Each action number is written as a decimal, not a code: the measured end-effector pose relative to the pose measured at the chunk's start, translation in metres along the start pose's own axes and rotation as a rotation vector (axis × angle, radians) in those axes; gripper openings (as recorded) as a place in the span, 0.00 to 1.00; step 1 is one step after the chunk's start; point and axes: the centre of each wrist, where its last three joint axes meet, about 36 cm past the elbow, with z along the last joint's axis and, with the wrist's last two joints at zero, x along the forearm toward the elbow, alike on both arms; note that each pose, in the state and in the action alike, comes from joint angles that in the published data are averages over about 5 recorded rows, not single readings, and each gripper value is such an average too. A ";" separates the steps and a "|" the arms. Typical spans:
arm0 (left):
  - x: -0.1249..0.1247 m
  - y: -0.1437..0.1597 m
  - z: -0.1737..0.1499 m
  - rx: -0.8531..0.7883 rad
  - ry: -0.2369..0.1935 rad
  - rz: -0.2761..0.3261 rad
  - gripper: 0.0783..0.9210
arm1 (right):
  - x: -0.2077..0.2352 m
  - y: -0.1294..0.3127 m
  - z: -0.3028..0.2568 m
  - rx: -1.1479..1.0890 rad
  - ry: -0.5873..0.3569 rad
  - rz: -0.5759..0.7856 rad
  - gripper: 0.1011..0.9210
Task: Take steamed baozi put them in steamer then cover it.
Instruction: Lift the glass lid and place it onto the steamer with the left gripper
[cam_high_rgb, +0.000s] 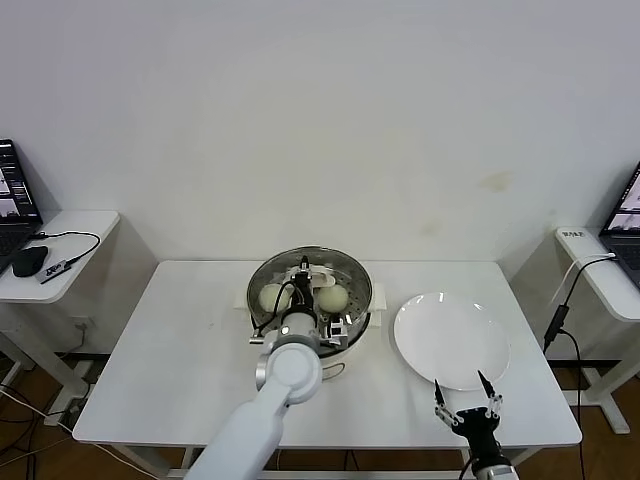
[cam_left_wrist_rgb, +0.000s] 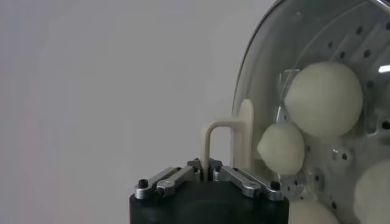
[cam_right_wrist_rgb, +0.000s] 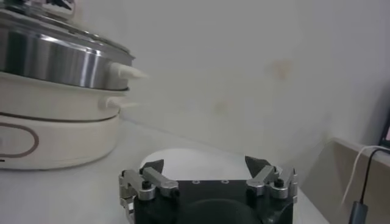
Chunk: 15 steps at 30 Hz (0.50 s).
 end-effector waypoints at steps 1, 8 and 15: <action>-0.001 0.000 -0.001 0.000 0.001 0.001 0.07 | 0.000 0.000 0.000 0.000 0.000 0.000 0.88; -0.003 -0.001 -0.005 -0.004 0.003 -0.004 0.07 | 0.001 0.001 0.001 0.000 0.001 -0.004 0.88; -0.003 -0.003 -0.003 -0.018 -0.003 -0.012 0.09 | 0.001 0.002 0.001 0.000 0.001 -0.008 0.88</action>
